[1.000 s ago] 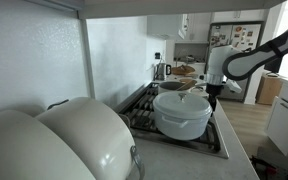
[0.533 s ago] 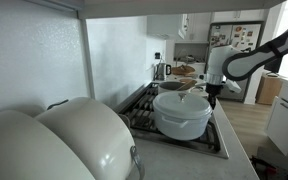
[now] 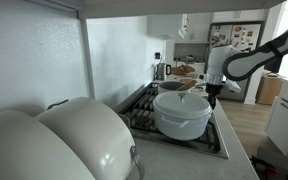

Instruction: Turn the first knob on the left of the stove

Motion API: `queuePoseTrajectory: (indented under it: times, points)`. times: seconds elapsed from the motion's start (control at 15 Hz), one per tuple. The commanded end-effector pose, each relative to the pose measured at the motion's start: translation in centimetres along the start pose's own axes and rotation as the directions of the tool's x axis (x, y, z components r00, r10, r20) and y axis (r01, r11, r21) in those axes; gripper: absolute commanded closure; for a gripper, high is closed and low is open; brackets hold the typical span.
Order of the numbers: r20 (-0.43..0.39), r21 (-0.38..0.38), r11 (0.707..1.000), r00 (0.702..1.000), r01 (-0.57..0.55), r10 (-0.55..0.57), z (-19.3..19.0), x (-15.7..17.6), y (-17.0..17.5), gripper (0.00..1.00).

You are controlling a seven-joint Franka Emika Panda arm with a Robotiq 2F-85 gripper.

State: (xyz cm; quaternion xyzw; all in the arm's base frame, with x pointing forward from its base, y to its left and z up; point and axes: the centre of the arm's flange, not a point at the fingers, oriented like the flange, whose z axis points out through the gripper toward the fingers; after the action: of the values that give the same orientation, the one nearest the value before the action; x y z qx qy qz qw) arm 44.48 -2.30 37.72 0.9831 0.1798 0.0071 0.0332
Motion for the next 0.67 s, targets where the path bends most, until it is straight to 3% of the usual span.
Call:
queuePoseTrajectory:
  times: [0.0,0.47,0.6]
  points:
    - [0.037,-0.037,0.999,0.999,-0.005,0.006,1.4,1.2,0.0,0.95]
    - [0.084,-0.081,0.997,0.996,0.012,-0.005,2.3,1.9,-0.9,0.95]
    - [0.160,-0.036,0.996,0.984,0.079,-0.072,1.6,1.9,-0.7,0.95]
